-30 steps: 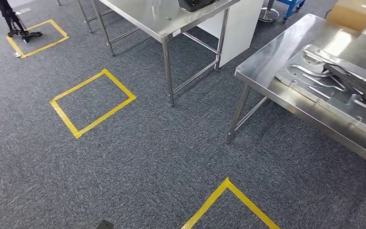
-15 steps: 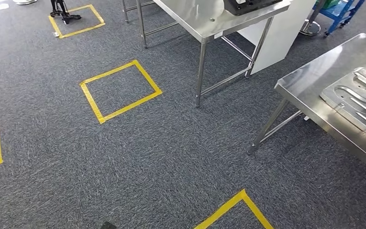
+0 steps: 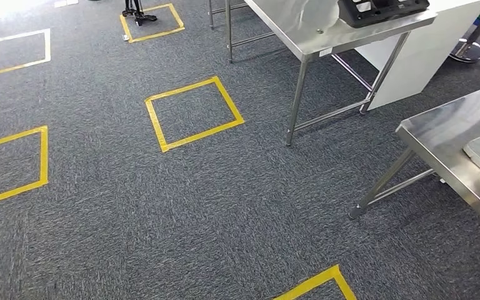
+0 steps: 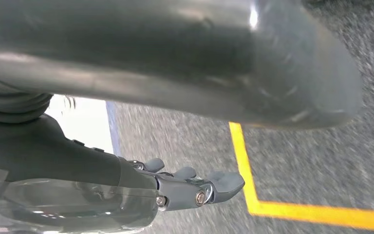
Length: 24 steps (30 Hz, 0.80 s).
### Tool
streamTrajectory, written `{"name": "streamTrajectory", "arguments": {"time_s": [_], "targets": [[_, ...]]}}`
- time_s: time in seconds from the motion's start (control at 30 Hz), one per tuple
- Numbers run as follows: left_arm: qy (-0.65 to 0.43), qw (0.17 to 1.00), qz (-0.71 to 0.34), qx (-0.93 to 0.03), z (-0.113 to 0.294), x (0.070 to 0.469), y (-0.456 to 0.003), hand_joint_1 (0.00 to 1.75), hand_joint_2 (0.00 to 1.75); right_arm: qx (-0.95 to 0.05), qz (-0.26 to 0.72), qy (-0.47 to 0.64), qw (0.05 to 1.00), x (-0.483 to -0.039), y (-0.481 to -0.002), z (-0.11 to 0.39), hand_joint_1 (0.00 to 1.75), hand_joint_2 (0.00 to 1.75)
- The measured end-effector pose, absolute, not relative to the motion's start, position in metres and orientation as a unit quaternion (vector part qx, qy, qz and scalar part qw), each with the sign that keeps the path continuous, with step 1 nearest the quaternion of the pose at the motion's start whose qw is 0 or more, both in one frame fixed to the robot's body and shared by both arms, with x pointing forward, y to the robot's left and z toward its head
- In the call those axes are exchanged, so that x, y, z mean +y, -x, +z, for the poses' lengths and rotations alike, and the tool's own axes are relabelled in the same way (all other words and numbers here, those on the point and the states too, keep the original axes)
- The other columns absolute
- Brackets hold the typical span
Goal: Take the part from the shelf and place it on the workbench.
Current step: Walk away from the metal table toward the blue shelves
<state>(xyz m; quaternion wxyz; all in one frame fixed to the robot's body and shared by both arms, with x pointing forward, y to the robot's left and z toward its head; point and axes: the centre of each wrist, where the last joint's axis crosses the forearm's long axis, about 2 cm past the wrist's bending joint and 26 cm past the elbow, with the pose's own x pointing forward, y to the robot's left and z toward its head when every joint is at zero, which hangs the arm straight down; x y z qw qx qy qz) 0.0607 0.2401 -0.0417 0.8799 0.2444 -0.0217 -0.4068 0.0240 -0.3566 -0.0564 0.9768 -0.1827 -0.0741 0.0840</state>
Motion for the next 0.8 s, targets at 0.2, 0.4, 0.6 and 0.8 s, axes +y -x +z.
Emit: {"name": "streamTrajectory", "arguments": {"time_s": [0.2,0.4,0.6,0.8], "targets": [[-0.315,0.944,-0.092,-0.037,-0.019,0.266,-0.048,0.0,0.0,-0.068,0.016,0.195,0.978,-0.356,-0.021,-0.059,0.0,0.0],[-0.367,0.871,0.144,-0.293,0.021,0.286,-0.044,0.0,0.0,-0.052,-0.059,0.201,0.976,-0.346,-0.018,-0.057,0.0,0.0],[-0.369,0.847,0.166,-0.346,0.03,0.288,-0.045,0.0,0.0,-0.052,-0.037,0.197,0.978,-0.338,-0.016,-0.056,0.0,0.0],[-0.361,0.822,0.102,-0.43,0.038,0.288,-0.046,0.0,0.0,-0.066,-0.037,0.193,0.978,-0.331,-0.019,-0.054,0.0,0.0]]}}
